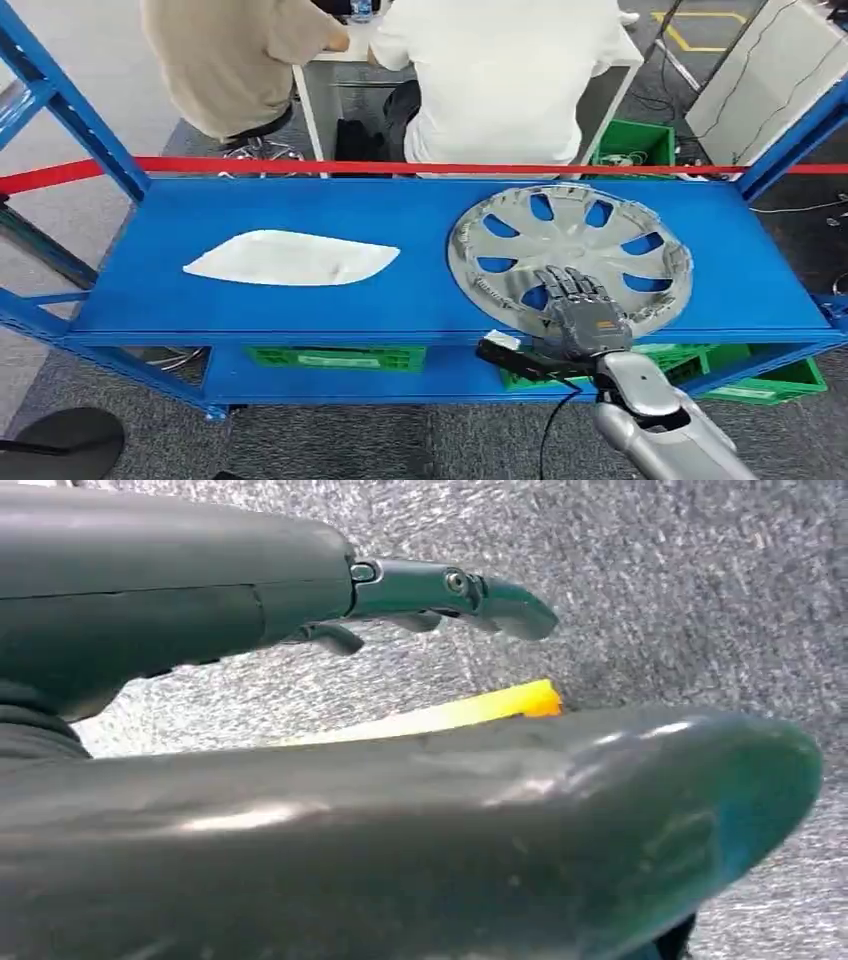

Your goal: Take the parts from the cabinet and place them on the table.

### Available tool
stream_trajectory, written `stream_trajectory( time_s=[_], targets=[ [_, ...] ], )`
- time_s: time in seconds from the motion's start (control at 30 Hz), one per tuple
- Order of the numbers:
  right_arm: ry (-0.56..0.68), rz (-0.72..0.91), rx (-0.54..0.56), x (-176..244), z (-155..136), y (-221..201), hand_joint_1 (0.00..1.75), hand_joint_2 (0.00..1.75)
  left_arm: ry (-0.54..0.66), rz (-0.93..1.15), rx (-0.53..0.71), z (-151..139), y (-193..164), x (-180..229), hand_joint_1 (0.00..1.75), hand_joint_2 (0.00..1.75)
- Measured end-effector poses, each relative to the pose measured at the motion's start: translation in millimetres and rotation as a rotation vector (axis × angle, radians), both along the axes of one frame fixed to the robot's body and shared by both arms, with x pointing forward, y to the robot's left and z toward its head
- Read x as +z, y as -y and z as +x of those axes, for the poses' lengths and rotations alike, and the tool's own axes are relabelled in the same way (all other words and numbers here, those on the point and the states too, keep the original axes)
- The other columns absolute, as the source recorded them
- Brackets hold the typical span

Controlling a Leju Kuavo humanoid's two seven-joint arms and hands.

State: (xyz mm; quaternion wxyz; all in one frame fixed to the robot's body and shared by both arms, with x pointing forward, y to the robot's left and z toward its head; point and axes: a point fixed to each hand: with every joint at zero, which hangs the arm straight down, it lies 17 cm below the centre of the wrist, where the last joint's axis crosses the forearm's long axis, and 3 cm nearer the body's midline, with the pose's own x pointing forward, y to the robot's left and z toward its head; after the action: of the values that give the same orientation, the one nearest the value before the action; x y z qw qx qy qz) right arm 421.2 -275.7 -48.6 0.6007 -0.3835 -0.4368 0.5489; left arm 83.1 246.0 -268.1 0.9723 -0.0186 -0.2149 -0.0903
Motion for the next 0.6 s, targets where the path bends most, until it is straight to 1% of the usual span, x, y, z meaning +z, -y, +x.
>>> stream_trajectory(
  time_s=[0.6],
  targets=[
    [0.015,-0.002,-0.027,6.0,2.7,12.0,0.0,1.75,0.0,0.0,0.0,-0.9,-0.6,-0.1,0.0,0.0]
  ],
)
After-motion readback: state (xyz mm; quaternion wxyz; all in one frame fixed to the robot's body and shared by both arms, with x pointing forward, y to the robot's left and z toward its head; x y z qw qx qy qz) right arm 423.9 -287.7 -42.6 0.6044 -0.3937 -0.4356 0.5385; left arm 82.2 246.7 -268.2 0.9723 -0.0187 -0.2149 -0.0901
